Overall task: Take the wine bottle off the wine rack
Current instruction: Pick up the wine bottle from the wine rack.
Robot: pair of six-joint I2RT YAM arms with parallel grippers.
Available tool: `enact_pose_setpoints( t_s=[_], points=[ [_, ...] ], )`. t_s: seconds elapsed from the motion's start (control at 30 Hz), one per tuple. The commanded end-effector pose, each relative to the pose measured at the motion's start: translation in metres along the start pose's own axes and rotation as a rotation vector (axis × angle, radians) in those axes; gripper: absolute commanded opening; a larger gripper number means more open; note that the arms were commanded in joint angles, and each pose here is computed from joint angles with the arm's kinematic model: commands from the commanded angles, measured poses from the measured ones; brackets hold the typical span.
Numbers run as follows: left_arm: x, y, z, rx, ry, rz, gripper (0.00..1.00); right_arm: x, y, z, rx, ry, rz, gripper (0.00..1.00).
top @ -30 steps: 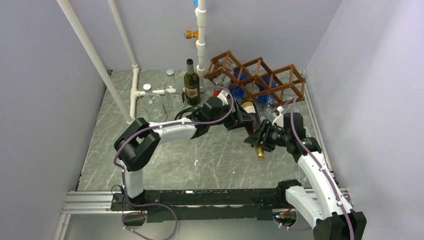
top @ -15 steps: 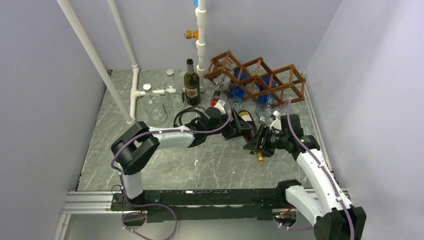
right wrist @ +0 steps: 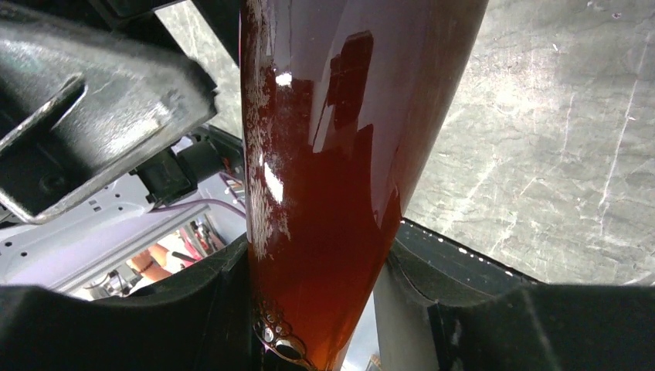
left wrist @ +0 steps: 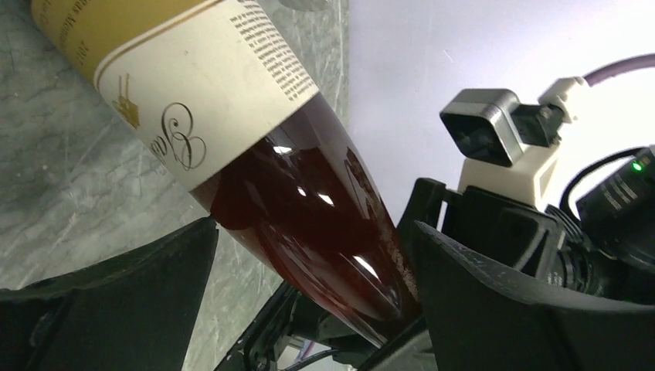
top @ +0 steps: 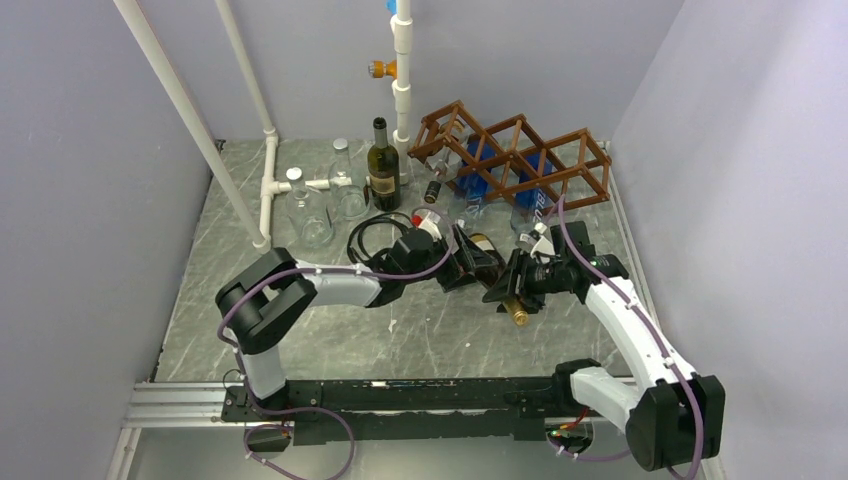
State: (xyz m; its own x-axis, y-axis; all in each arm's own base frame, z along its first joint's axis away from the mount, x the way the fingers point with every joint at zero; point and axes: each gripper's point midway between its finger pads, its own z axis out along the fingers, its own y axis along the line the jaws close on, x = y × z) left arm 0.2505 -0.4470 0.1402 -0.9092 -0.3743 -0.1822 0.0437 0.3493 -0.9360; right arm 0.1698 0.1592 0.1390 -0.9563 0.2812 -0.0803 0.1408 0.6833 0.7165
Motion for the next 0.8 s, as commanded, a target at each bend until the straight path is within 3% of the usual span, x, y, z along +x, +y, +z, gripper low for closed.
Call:
enact_pose_setpoints(
  t_s=[0.0,0.23,0.37,0.53,0.77],
  points=[
    [-0.012,-0.061,-0.022,0.192,-0.061,0.029,0.99,-0.029,0.067,-0.025,-0.227,-0.101,-0.275,0.0],
    [-0.021,-0.049,-0.05,0.186,-0.115,0.103,1.0,-0.036,0.07,-0.024,-0.217,-0.095,-0.27,0.0],
    [-0.03,-0.04,-0.074,0.144,-0.166,0.258,1.0,-0.039,0.072,-0.025,-0.21,-0.095,-0.283,0.0],
    [-0.037,-0.023,-0.107,0.034,-0.207,0.6,0.99,-0.041,0.072,-0.025,-0.204,-0.094,-0.296,0.0],
    [-0.059,-0.029,-0.15,0.007,-0.326,1.191,0.99,-0.042,0.071,-0.023,-0.198,-0.076,-0.31,0.0]
  ],
)
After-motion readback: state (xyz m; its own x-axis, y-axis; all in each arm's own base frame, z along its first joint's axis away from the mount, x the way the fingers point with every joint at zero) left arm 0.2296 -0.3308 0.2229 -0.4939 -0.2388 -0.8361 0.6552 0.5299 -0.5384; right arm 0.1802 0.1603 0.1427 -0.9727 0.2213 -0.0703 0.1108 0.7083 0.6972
